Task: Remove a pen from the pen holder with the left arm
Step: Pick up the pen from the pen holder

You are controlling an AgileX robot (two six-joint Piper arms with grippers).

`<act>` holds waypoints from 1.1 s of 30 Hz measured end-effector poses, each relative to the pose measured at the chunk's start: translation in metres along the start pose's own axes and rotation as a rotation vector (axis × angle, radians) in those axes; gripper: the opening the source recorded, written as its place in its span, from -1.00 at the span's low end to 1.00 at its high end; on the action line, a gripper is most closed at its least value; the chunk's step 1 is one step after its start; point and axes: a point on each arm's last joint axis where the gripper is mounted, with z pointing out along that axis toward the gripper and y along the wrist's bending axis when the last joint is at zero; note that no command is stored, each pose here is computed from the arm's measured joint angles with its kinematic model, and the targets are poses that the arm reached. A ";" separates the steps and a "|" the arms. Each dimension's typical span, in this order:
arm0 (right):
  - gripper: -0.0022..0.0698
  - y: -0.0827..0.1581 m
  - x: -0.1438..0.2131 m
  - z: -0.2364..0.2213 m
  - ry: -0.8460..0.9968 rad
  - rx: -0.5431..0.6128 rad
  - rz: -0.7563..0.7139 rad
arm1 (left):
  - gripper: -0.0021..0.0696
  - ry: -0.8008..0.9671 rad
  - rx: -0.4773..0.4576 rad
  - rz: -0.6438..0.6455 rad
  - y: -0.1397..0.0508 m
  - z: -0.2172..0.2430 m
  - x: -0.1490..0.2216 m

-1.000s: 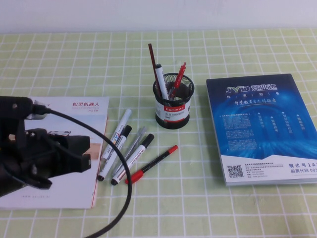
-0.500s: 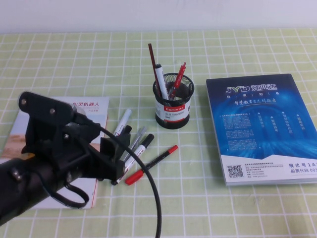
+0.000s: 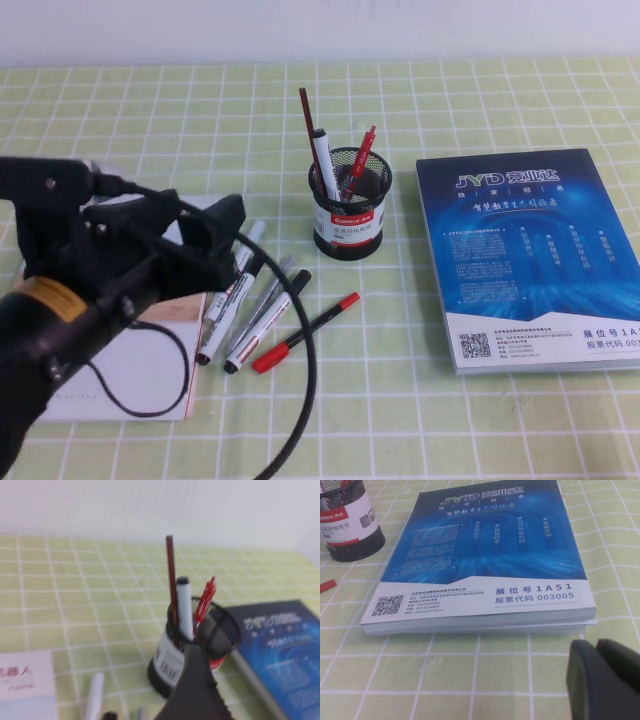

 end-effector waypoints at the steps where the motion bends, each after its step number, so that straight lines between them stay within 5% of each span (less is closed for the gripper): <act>1: -0.98 0.000 0.000 0.000 0.000 0.000 0.000 | 0.37 -0.017 0.008 -0.016 0.000 0.003 0.000; 17: -0.98 0.000 0.000 0.000 0.000 0.000 0.000 | 0.37 -0.162 0.102 -0.188 -0.001 0.104 0.009; 33: -0.98 0.000 0.000 0.000 0.000 0.000 0.000 | 0.37 -0.104 0.116 -0.284 0.031 0.196 -0.018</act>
